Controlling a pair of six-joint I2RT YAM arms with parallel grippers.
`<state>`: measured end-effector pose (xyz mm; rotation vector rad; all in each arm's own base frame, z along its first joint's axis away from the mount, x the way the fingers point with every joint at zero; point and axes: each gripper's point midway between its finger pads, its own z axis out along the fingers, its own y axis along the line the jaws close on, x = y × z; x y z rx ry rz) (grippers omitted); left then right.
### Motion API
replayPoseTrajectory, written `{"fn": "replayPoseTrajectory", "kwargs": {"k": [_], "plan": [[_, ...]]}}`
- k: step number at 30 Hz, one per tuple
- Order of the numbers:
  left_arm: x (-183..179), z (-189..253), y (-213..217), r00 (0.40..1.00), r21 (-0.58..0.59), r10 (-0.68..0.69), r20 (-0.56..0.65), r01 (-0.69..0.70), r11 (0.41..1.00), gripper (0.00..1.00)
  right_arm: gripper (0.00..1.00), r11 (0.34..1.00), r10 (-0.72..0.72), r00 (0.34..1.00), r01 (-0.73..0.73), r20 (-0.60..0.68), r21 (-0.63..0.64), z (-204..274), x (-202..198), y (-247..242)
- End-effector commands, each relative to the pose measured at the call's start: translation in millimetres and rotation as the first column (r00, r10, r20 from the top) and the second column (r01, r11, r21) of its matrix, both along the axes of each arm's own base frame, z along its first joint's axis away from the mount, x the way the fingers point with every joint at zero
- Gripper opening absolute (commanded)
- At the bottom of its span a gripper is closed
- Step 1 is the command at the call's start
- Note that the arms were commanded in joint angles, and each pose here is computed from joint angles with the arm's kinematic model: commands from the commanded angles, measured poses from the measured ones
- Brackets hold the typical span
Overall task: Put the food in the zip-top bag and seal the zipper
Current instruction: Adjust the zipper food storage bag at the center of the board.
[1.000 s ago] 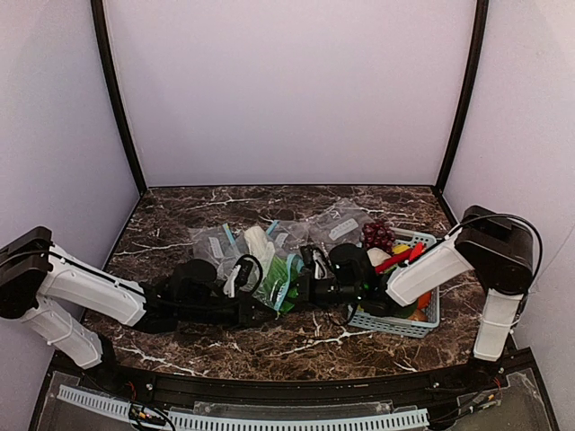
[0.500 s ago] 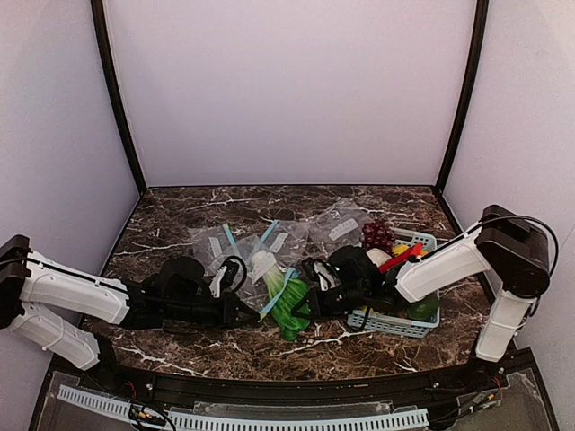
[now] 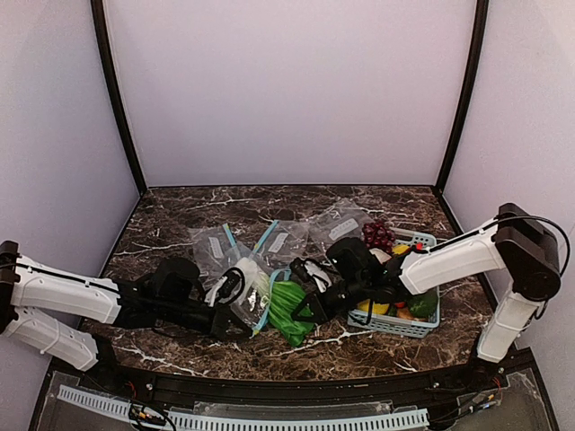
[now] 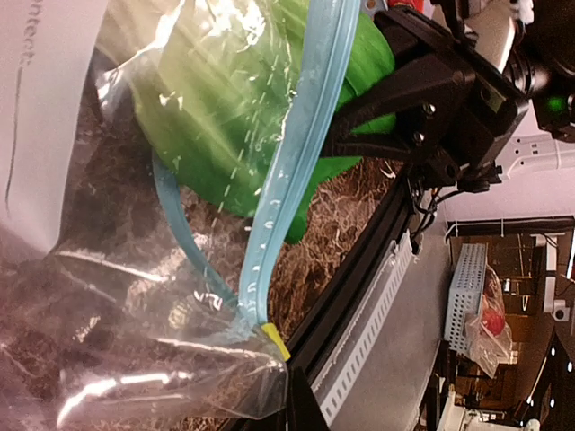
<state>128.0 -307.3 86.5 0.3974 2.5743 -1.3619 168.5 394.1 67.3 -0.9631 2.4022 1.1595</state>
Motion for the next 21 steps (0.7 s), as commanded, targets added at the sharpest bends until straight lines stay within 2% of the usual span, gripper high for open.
{"fn": "replayPoseTrajectory", "kwargs": {"k": [1, 6, 7, 8, 12, 16, 21], "plan": [[-20, 18, -4, 0.989, -0.047, -0.149, 0.009, 0.149, 0.988, 0.01, 0.0, 0.995, 0.1, 0.992, -0.102, 0.072, 0.016, 12, 1, 15], [-26, 15, 0, 0.98, -0.003, -0.201, -0.009, 0.201, 0.98, 0.01, 0.0, 0.983, 0.182, 0.98, -0.178, 0.079, -0.047, 6, -8, 11], [-26, 13, 3, 0.979, 0.015, -0.205, -0.013, 0.206, 0.979, 0.05, 0.0, 0.982, 0.186, 0.979, -0.182, 0.078, -0.055, 5, -9, 10], [-27, 11, 5, 0.977, 0.031, -0.213, -0.017, 0.213, 0.977, 0.2, 0.0, 0.981, 0.19, 0.979, -0.186, 0.075, -0.057, 4, -10, 9], [-33, 7, 20, 0.972, 0.127, -0.234, -0.04, 0.237, 0.963, 0.58, 0.0, 0.974, 0.222, 0.973, -0.22, 0.056, -0.045, 2, -19, 8], [-21, 40, 28, 0.967, 0.205, -0.252, 0.044, 0.238, 0.949, 0.78, 0.0, 0.972, 0.234, 0.971, -0.232, 0.051, -0.049, -2, -22, 9], [19, 74, 47, 0.97, 0.28, -0.192, 0.148, 0.145, 0.949, 0.88, 0.0, 0.969, 0.245, 0.968, -0.242, 0.054, -0.051, -3, -23, 8]]}}
